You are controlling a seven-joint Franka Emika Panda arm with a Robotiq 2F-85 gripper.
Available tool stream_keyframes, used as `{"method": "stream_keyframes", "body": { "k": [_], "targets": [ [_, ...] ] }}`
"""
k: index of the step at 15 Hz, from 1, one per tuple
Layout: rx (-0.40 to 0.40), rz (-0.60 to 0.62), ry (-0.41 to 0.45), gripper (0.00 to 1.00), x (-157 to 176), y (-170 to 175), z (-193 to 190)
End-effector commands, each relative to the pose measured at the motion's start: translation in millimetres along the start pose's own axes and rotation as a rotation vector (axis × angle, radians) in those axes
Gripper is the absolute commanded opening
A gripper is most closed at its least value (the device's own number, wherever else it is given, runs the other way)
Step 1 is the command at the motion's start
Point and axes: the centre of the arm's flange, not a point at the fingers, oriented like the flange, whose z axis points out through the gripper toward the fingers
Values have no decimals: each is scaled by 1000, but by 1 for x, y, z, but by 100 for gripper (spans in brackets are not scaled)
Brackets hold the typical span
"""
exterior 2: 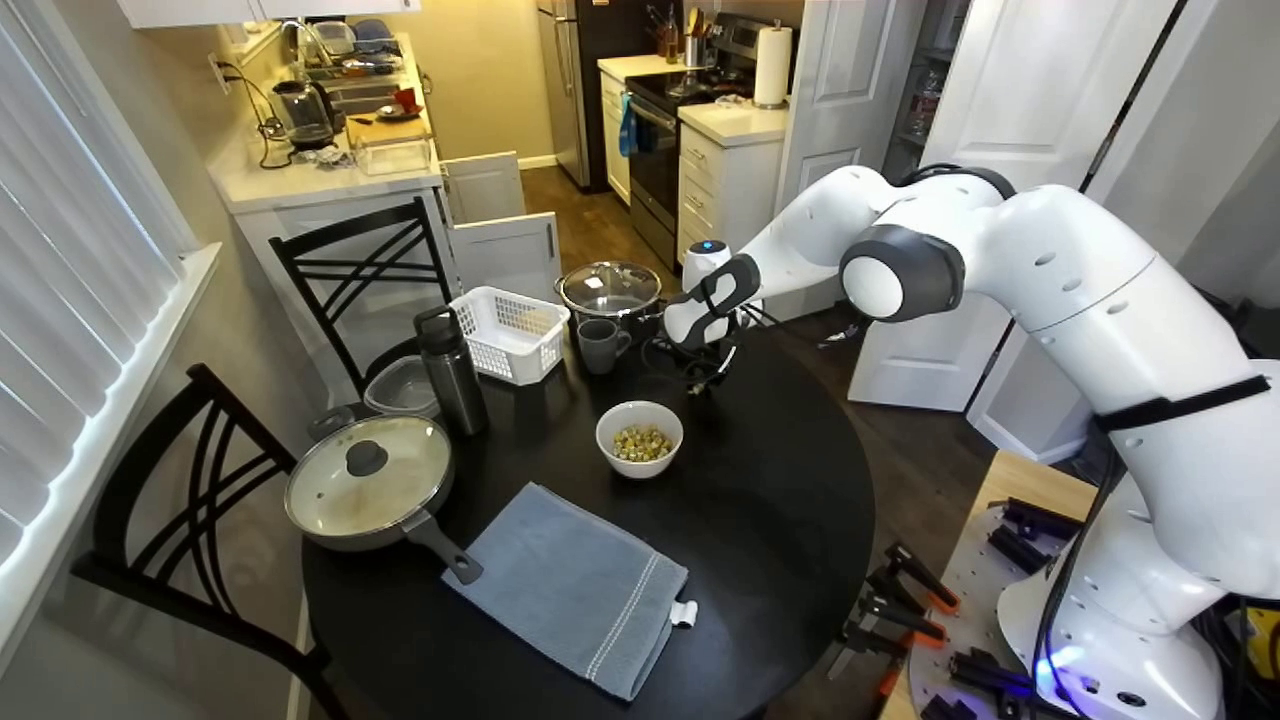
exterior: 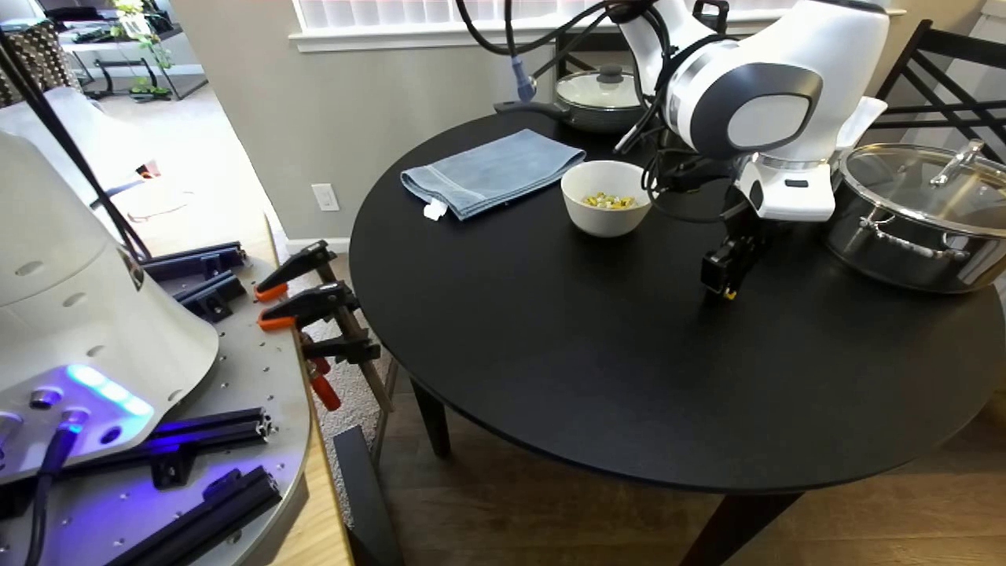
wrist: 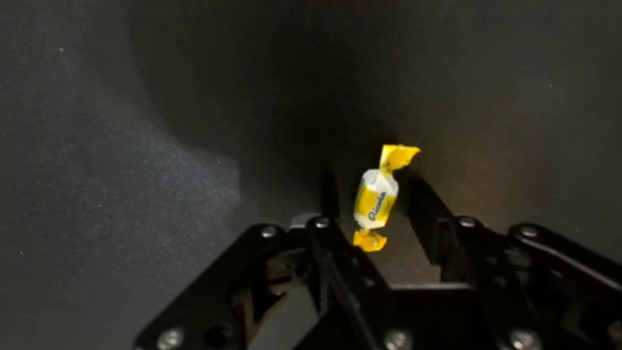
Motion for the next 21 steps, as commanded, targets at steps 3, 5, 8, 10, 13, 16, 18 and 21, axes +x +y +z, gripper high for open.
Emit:
{"method": "stream_keyframes", "body": {
  "k": [3, 5, 8, 10, 13, 16, 18, 21],
  "targets": [
    [10, 12, -37, 1, -5, 8, -3],
    [25, -10, -51, 4, -11, 10, -16],
    [69, -75, -70, 4, -29, 13, -48],
    [122, -137, -66, 4, -46, 17, -80],
    [213, -256, -97, 4, -75, 25, -129],
    [261, -380, -191, 4, -110, 34, -162],
    [288, -458, -253, 4, -129, 40, -176],
    [298, -534, -321, 4, -146, 51, -187]
  ]
}}
